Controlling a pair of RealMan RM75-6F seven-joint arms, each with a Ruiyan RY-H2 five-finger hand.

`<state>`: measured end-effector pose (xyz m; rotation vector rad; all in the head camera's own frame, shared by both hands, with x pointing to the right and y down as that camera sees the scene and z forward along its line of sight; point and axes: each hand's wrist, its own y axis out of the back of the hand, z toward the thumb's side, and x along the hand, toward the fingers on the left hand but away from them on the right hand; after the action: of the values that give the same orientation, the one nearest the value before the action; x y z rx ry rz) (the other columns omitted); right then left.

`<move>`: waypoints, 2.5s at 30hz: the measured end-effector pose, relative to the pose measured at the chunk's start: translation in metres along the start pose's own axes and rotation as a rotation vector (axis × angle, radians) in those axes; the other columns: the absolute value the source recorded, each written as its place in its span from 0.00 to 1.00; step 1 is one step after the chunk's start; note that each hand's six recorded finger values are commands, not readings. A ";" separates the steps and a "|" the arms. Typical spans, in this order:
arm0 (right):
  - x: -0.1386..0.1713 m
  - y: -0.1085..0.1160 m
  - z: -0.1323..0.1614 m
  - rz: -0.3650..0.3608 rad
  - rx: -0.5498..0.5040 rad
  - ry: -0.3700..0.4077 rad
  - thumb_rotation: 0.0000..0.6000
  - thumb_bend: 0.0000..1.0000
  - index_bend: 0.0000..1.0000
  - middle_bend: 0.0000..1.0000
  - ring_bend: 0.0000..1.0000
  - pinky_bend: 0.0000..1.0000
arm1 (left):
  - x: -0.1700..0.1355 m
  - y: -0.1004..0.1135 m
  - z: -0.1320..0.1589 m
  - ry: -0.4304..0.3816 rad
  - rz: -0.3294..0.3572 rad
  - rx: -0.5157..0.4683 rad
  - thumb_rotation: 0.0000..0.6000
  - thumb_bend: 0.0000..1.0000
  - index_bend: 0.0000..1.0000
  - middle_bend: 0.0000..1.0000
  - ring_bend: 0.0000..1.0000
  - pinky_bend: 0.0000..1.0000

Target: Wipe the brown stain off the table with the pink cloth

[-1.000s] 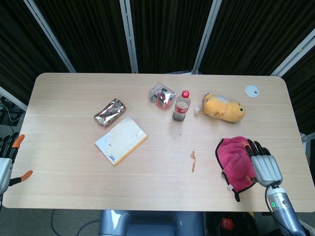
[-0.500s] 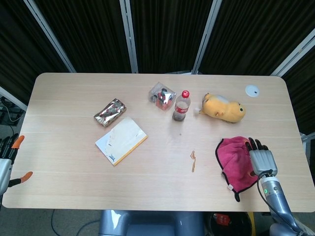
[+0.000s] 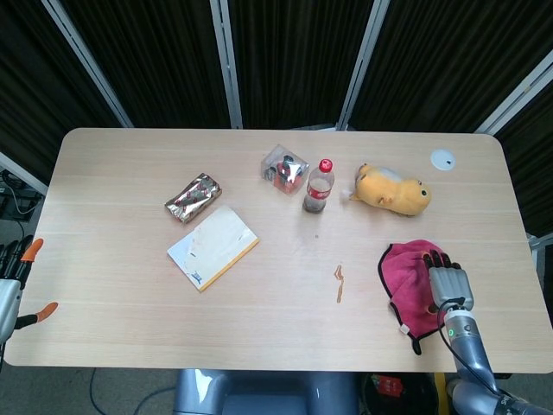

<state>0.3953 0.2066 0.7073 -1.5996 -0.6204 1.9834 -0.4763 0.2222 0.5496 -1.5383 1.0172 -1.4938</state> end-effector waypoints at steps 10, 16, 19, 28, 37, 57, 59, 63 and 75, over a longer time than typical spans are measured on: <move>-0.011 -0.006 0.006 -0.015 -0.011 -0.021 1.00 0.01 0.02 0.00 0.00 0.19 | 0.000 -0.001 0.000 0.004 -0.010 -0.008 1.00 0.00 0.00 0.00 0.00 0.00; -0.021 -0.006 0.005 -0.015 -0.018 -0.040 1.00 0.06 0.03 0.00 0.00 0.19 | 0.000 -0.002 0.000 0.005 -0.014 -0.009 1.00 0.00 0.00 0.00 0.00 0.00; -0.025 -0.005 0.003 -0.015 -0.016 -0.052 1.00 0.09 0.10 0.00 0.00 0.19 | 0.000 -0.002 0.000 0.007 -0.019 -0.011 1.00 0.00 0.00 0.00 0.00 0.00; -0.035 -0.010 -0.005 -0.021 -0.016 -0.077 1.00 0.13 0.24 0.06 0.00 0.19 | 0.000 -0.003 0.001 0.009 -0.023 -0.015 1.00 0.00 0.00 0.00 0.00 0.00; -0.035 -0.013 0.000 -0.044 -0.036 -0.053 1.00 0.36 0.47 0.36 0.28 0.52 | 0.000 -0.003 0.001 0.011 -0.023 -0.024 1.00 0.00 0.00 0.00 0.00 0.00; -0.007 -0.011 0.075 -0.095 -0.114 0.161 1.00 0.55 0.73 0.59 0.52 0.75 | 0.001 -0.003 0.001 0.020 -0.024 -0.050 1.00 0.00 0.00 0.00 0.00 0.00; -0.006 -0.011 0.087 -0.096 -0.117 0.180 1.00 0.55 0.73 0.59 0.52 0.75 | 0.001 -0.003 0.000 0.021 -0.023 -0.052 1.00 0.00 0.00 0.00 0.00 0.00; -0.007 -0.012 0.107 -0.091 -0.120 0.198 1.00 0.55 0.73 0.60 0.52 0.75 | 0.000 -0.003 0.000 0.024 -0.029 -0.059 1.00 0.00 0.00 0.00 0.00 0.00; -0.006 -0.009 0.166 -0.091 -0.130 0.274 1.00 0.55 0.73 0.60 0.52 0.75 | 0.003 -0.005 -0.003 0.038 -0.039 -0.068 1.00 0.00 0.00 0.00 0.00 0.00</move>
<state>0.2344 0.2038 0.7509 -1.8459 -0.7104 1.6487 -0.4793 0.2218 0.5550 -1.5907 1.0756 -1.5347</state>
